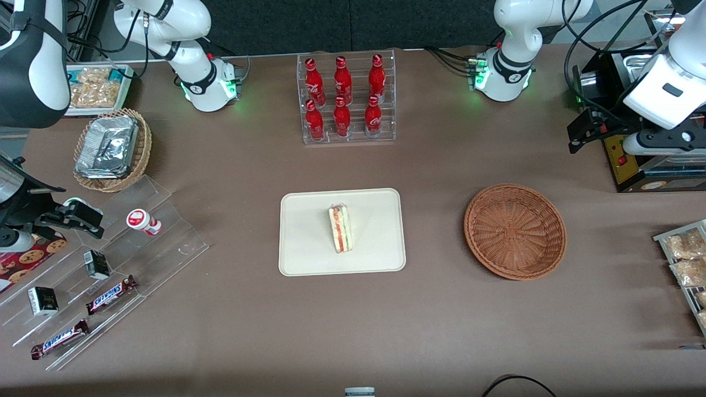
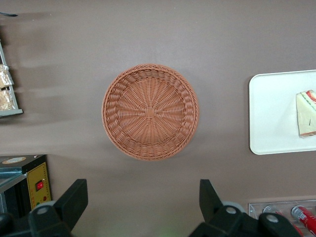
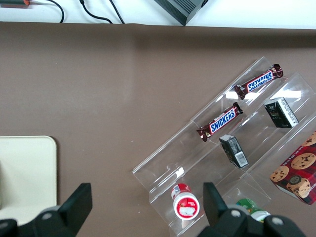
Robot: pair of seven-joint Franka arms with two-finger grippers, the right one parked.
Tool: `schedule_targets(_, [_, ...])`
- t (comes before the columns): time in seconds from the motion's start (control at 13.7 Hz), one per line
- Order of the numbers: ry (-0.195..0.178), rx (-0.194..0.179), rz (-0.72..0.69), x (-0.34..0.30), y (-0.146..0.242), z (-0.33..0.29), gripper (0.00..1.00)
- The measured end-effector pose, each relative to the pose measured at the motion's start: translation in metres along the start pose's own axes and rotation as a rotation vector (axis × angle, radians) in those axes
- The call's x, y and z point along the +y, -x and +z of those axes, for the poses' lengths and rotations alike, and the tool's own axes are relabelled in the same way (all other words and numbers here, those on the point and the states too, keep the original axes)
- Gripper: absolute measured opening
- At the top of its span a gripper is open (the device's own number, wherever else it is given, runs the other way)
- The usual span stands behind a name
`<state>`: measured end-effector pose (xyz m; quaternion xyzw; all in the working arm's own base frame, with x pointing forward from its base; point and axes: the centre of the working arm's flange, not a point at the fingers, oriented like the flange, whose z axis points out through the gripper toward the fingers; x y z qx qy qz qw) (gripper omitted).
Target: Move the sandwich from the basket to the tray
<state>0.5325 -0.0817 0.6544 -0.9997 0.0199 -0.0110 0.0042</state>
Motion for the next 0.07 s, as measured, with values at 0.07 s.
schedule_targets(0.07, [-0.001,-0.001,0.000,-0.0001,0.0001,0.0001,1.00])
